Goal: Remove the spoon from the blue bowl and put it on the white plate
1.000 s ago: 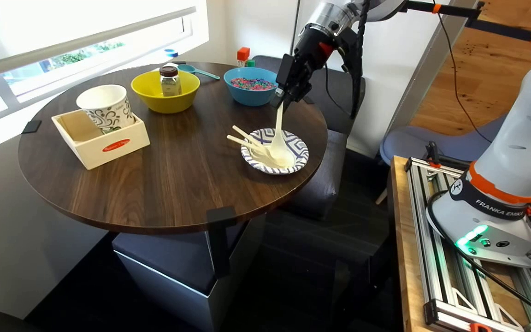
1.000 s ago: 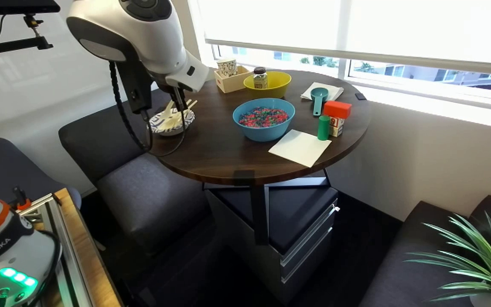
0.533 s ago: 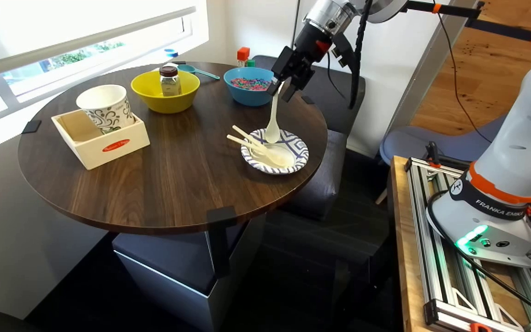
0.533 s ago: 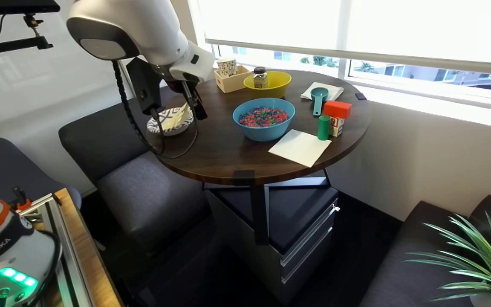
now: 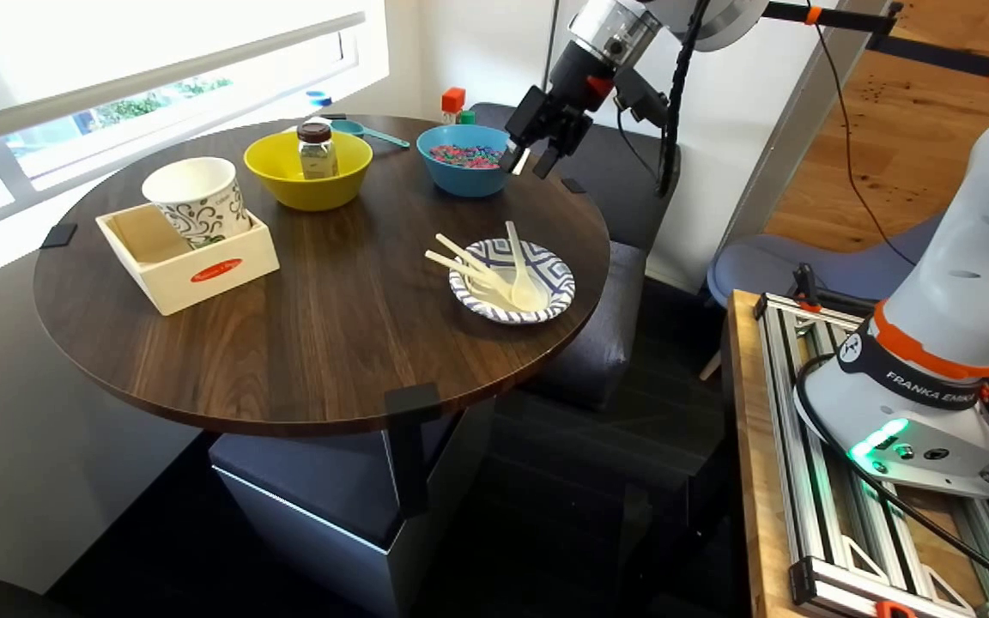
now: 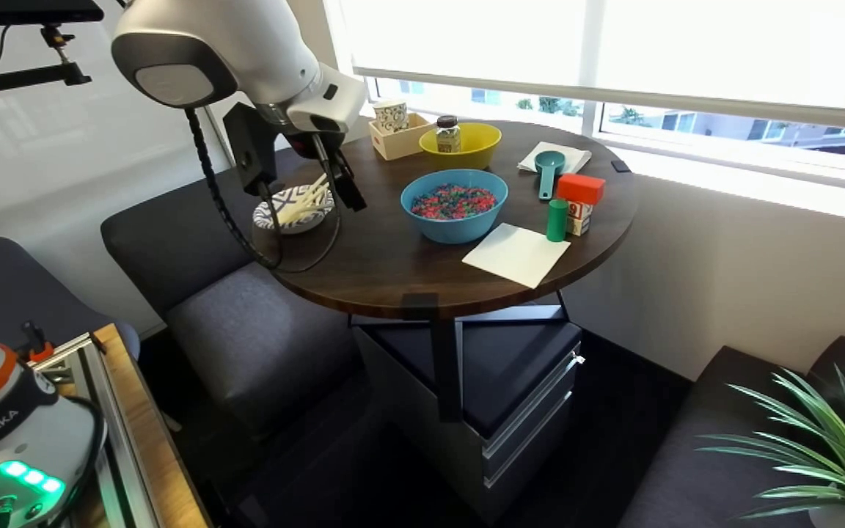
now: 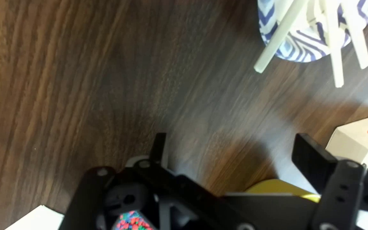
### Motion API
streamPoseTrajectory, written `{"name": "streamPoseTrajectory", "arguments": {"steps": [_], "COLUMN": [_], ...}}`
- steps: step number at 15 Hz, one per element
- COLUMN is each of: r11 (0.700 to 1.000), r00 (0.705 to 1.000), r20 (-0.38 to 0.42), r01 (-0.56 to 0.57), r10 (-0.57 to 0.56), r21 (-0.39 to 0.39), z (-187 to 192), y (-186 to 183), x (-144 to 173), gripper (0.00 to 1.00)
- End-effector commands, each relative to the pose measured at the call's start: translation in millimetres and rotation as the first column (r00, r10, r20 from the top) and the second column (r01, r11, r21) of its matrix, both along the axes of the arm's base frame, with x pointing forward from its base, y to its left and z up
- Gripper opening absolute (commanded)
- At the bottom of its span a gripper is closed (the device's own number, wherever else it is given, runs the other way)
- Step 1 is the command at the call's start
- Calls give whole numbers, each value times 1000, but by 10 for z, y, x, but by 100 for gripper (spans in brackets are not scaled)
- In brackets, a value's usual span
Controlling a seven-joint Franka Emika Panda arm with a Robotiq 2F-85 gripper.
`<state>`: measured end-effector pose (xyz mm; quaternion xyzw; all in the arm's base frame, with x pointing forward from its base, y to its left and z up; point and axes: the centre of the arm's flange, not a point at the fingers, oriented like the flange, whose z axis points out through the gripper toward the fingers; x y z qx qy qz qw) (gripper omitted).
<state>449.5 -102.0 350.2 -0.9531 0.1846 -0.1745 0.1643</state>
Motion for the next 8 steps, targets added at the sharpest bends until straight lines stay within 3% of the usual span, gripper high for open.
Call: {"name": "streamPoseTrajectory", "arguments": {"steps": [1, 2, 4, 7, 8], "r11": [992, 988, 991, 981, 992], "r00": [988, 980, 979, 960, 974], "r20": [90, 128, 198, 262, 224], "r01": [120, 147, 28, -138, -54], "r10": [-122, -151, -53, 99, 28], "r21": [27, 37, 129, 136, 111], "z": [298, 395, 625, 815, 761], "y": [-231, -333, -458, -505, -487], "x": [-62, -77, -258, -474, -248], "gripper": [100, 100, 100, 100, 100]}}
